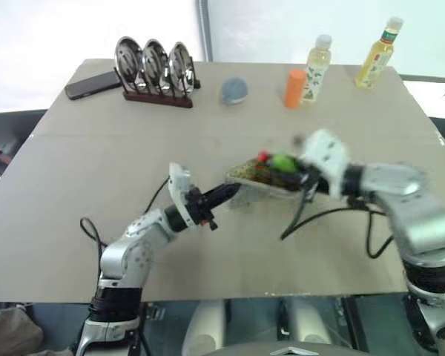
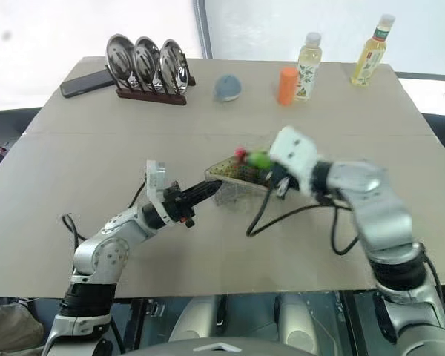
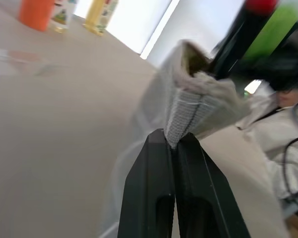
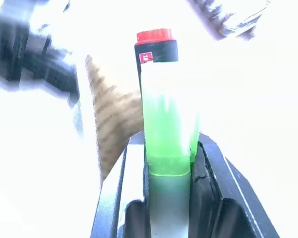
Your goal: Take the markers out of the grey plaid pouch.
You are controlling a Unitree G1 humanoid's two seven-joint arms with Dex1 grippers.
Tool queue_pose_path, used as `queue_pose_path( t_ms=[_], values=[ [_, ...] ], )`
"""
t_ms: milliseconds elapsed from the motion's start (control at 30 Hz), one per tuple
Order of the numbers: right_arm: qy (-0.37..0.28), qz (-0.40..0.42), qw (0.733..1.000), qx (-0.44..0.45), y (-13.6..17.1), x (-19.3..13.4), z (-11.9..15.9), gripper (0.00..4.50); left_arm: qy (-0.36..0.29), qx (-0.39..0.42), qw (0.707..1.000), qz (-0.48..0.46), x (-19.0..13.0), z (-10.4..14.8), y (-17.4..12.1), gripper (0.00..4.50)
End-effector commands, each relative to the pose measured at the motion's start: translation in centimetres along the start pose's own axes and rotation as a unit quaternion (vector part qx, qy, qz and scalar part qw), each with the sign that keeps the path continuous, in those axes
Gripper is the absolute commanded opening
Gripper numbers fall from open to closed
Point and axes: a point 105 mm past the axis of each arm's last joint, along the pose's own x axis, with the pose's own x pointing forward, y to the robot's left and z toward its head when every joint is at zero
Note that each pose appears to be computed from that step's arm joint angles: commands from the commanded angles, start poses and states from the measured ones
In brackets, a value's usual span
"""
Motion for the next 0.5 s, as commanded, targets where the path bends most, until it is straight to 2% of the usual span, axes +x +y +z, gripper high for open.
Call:
queue_pose_path(
  t_ms=[33, 67, 100, 200, 400, 500],
  values=[
    [-0.105, -0.055, 0.99, 0.079, -2.8, -3.3, 4.2, 0.44, 0.007, 0.05, 0.999, -0.005, -0.5, -0.3, 0.6, 0.0],
    [-0.121, -0.067, 0.985, 0.099, -3.5, -3.8, 4.8, 0.44, 0.007, 0.056, 0.998, -0.006, -0.6, -0.4, 0.7, 0.0],
    [-0.111, -0.092, 0.981, 0.126, -4.7, -4.6, 4.5, 0.44, 0.008, 0.064, 0.998, -0.007, -0.7, -0.5, 0.8, 0.0],
    [-0.025, -0.165, 0.966, 0.198, -7.7, -6.4, 1.1, 0.44, 0.007, 0.071, 0.997, -0.011, -1.3, -0.9, 0.9, 0.0],
    [0.074, -0.163, 0.936, 0.304, -8.8, -6.3, -6.3, 0.44, 0.008, 0.074, 0.997, -0.016, -2.1, -1.7, 0.7, 0.0],
    [0.12, -0.161, 0.924, 0.324, -9.1, -5.7, -9.9, 0.44, 0.009, 0.081, 0.997, -0.019, -2.4, -1.8, 0.4, 0.0]
  ],
)
